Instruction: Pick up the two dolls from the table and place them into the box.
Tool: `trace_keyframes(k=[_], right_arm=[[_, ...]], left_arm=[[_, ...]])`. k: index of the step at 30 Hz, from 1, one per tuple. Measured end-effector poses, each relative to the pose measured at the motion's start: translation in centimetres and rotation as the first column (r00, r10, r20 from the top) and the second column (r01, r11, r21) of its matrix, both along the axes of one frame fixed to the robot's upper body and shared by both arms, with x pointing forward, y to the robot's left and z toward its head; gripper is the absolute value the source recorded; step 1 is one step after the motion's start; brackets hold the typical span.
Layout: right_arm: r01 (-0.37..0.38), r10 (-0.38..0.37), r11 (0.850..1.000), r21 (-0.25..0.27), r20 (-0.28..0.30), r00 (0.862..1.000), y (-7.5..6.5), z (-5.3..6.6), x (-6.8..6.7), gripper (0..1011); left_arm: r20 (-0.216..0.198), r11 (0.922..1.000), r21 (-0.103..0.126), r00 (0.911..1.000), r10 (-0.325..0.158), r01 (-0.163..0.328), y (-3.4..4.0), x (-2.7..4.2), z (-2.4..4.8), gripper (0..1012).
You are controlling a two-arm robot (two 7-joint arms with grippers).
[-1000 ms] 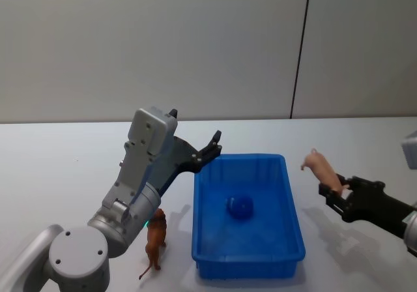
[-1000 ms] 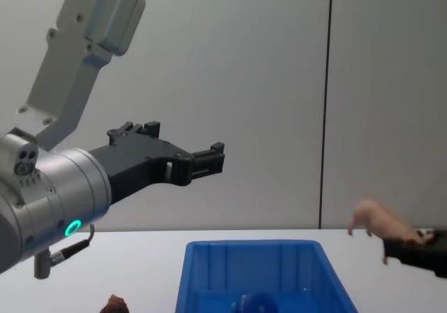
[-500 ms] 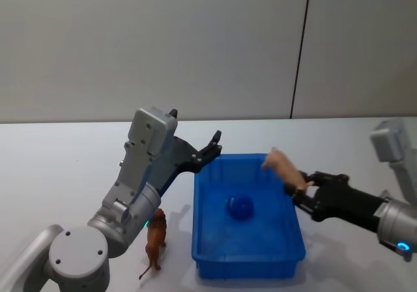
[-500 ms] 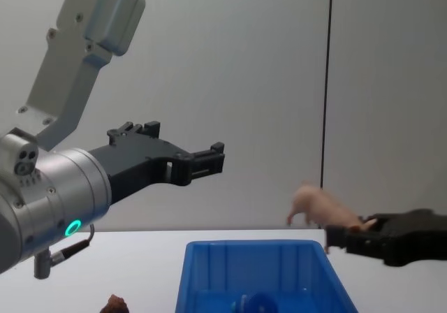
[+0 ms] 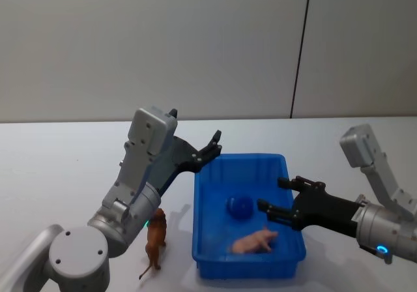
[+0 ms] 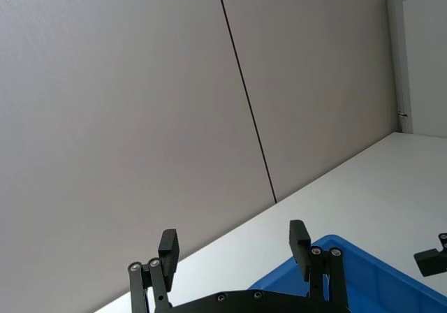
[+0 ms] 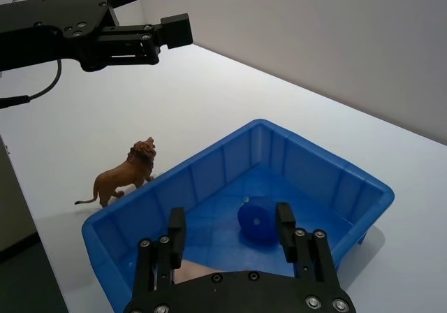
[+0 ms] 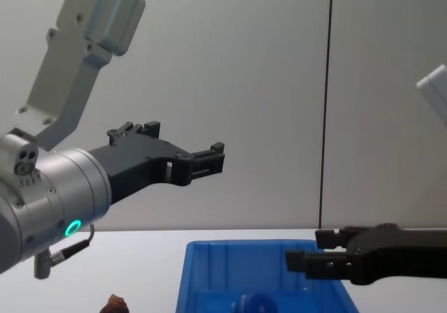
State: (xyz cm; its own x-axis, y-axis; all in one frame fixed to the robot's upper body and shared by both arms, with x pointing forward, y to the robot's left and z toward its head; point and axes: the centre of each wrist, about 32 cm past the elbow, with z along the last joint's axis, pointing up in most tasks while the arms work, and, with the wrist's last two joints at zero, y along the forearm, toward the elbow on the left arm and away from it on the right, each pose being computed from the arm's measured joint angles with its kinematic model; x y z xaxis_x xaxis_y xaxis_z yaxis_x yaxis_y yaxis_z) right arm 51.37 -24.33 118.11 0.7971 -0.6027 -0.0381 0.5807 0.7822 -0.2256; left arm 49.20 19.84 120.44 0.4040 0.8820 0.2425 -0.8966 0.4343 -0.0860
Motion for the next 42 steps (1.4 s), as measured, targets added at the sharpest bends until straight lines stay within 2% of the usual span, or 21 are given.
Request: trace_keyframes(k=[1,5,6,10,27,37,42], right_arm=[[0.000,0.000,1.000,-0.001,0.001,1.000,0.0,0.0,0.0,782],[0.009,-0.009,1.000,-0.003,0.010,1.000,0.1,0.0,0.0,848],[0.015,-0.015,1.000,-0.003,0.014,1.000,0.0,-0.1,0.0,907],[0.040,-0.040,0.999,0.003,0.027,0.999,-0.6,-0.1,-0.2,998],[0.169,-0.170,0.985,0.034,0.030,0.985,-5.8,-0.6,-2.5,1001],[0.200,-0.201,0.979,0.040,0.026,0.979,-7.1,-0.7,-3.3,1001],[0.209,-0.210,0.977,0.041,0.026,0.977,-7.6,-0.7,-3.5,1001]], left_arm=[[0.000,1.0000,0.000,1.0000,0.000,0.000,0.00,0.00,0.00,1001],[0.000,1.0000,0.000,1.0000,0.000,0.000,0.00,0.00,0.00,1001],[0.000,1.0000,0.000,1.0000,0.000,0.000,0.00,0.00,0.00,1001],[0.000,1.0000,0.000,1.0000,0.000,0.000,0.00,0.00,0.00,1001],[0.000,1.0000,0.000,1.0000,0.000,0.000,0.00,0.00,0.00,1001],[-0.004,0.9999,0.007,1.0000,0.009,-0.009,0.13,-0.22,-0.03,1001],[-0.017,0.9990,0.019,0.9990,0.041,-0.041,0.54,-1.00,-0.07,1001]])
